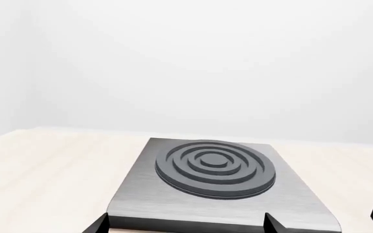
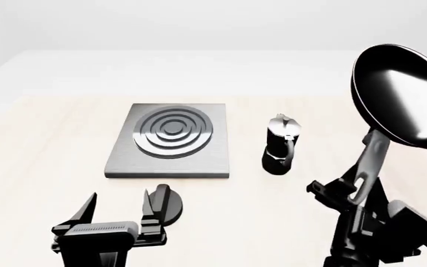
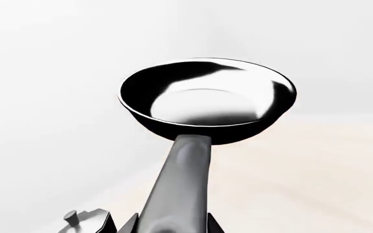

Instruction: Put the frying pan on the stove.

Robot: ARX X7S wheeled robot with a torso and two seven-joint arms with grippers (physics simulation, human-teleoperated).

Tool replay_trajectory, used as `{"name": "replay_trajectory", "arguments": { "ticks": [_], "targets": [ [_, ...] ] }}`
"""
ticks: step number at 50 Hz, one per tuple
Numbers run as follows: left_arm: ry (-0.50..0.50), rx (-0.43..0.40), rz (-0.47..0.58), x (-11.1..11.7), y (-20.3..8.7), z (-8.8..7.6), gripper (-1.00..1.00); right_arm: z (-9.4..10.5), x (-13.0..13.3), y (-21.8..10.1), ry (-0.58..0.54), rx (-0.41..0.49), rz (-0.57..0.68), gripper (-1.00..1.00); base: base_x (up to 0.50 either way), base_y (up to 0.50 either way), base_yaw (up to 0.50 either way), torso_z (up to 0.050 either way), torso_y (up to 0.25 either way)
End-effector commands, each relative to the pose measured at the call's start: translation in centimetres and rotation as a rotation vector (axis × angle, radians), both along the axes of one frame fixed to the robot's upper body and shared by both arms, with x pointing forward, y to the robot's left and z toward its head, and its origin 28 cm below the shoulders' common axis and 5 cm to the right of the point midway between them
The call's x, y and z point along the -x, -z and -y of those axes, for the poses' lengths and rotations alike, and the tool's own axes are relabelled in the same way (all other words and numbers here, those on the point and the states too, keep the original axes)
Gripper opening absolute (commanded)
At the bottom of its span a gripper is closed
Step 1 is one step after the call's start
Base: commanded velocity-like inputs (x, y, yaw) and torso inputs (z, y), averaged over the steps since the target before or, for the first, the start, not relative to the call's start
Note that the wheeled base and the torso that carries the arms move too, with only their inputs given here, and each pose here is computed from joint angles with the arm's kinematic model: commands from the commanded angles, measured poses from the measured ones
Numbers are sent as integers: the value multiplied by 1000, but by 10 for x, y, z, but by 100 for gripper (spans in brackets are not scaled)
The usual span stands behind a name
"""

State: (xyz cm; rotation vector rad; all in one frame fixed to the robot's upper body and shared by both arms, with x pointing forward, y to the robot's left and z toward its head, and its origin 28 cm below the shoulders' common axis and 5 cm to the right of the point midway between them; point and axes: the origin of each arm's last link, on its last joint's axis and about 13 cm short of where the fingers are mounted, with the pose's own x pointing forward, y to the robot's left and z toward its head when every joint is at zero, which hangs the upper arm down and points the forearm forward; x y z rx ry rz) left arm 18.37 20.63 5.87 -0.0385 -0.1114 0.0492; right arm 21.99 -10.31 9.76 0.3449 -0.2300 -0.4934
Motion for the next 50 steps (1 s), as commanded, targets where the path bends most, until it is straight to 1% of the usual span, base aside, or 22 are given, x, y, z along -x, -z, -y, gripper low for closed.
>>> {"name": "replay_trajectory", "arguments": {
  "ticks": [1,13,19,30,39,43,45,50],
  "targets": [
    [2,-2,-2,0,1,1,100,0,13,-20,-100,114,111,-100,0,0,0,0,11],
    [1,-3,-4,0,1,1,100,-1,25,-27,-241,179,136,-100,0,0,0,0,2],
    [2,-4,-3,-1,1,2,100,0,26,-29,-284,195,140,-100,0,0,0,0,2],
    [1,-6,-5,-1,1,2,100,-1,28,-32,-374,263,168,-100,0,0,0,0,2],
    [3,-8,-4,-1,-1,2,100,-2,25,-34,-448,291,159,-100,0,0,0,0,1],
    [3,-9,-4,-1,-1,2,100,-4,23,-34,-505,309,156,-100,0,0,0,4,3],
    [2,-8,-4,-1,0,2,100,-4,21,-34,-537,298,145,-100,0,0,0,0,0],
    [4,-8,-3,-1,0,2,100,-3,14,-38,-551,318,144,-100,0,0,0,0,2]
  ]
}}
